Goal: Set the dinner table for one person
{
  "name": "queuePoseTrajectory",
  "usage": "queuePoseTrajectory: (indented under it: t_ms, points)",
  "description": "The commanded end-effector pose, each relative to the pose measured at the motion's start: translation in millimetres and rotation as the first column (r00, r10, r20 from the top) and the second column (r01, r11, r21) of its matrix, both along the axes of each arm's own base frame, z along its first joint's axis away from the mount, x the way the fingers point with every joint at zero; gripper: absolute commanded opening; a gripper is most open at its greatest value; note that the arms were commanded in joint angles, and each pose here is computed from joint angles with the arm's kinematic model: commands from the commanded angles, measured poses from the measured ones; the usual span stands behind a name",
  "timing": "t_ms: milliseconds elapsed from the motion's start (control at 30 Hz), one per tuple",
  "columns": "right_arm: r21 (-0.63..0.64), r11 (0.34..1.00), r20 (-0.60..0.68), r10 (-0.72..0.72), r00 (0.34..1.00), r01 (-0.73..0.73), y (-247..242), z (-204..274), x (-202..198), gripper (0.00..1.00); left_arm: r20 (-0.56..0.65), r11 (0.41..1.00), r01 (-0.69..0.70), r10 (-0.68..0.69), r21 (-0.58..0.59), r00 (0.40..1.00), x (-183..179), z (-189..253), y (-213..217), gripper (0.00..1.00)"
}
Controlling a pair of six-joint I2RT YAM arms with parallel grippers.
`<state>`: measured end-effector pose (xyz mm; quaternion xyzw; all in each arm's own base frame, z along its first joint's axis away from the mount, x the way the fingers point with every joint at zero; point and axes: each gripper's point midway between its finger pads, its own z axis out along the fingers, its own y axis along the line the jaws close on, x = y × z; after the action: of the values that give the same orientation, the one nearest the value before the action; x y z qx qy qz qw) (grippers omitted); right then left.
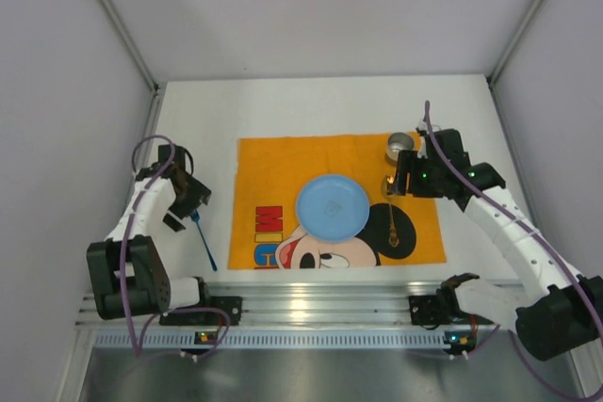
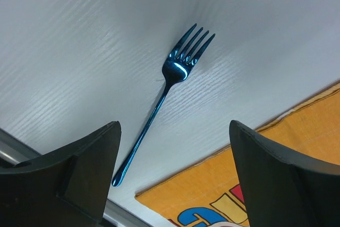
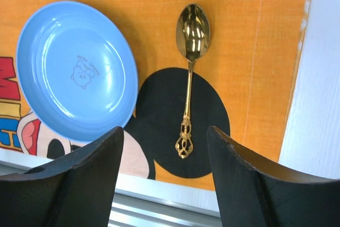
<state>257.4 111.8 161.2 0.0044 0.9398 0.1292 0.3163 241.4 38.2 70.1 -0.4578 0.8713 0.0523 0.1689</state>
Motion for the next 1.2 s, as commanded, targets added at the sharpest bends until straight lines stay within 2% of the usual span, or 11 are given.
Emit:
queuePoseTrajectory:
  t_ms: [0, 233, 500, 667, 1167]
  points:
    - [-0.017, 1.000, -0.022, 0.015, 1.000, -0.016, -3, -2, -16, 0.65, 0.079, 1.000, 0.013, -0.014, 0.002, 0.997, 15, -9, 1, 0.88]
    - [-0.032, 0.999, -0.023, 0.005, 1.000, -0.005, -7, -2, -19, 0.64, 0.097, 0.999, -0.018, 0.021, -0.031, 0.995, 11, -44, -5, 0.79]
    - [-0.050, 0.999, -0.049, 0.011, 0.999, -0.014, -11, -9, -26, 0.61, 0.071, 0.998, -0.054, 0.052, 0.024, 0.996, 0, -66, 5, 0.75]
    - [-0.079, 0.997, -0.054, 0.005, 0.999, -0.009, -16, -11, -26, 0.59, 0.043, 0.997, -0.064, 0.063, 0.030, 0.997, -7, -85, 6, 0.53]
    - [-0.116, 0.993, -0.079, -0.010, 0.997, 0.001, -20, -7, -21, 0.56, 0.024, 0.998, -0.057, 0.057, -0.012, 0.998, 21, -108, 3, 0.23]
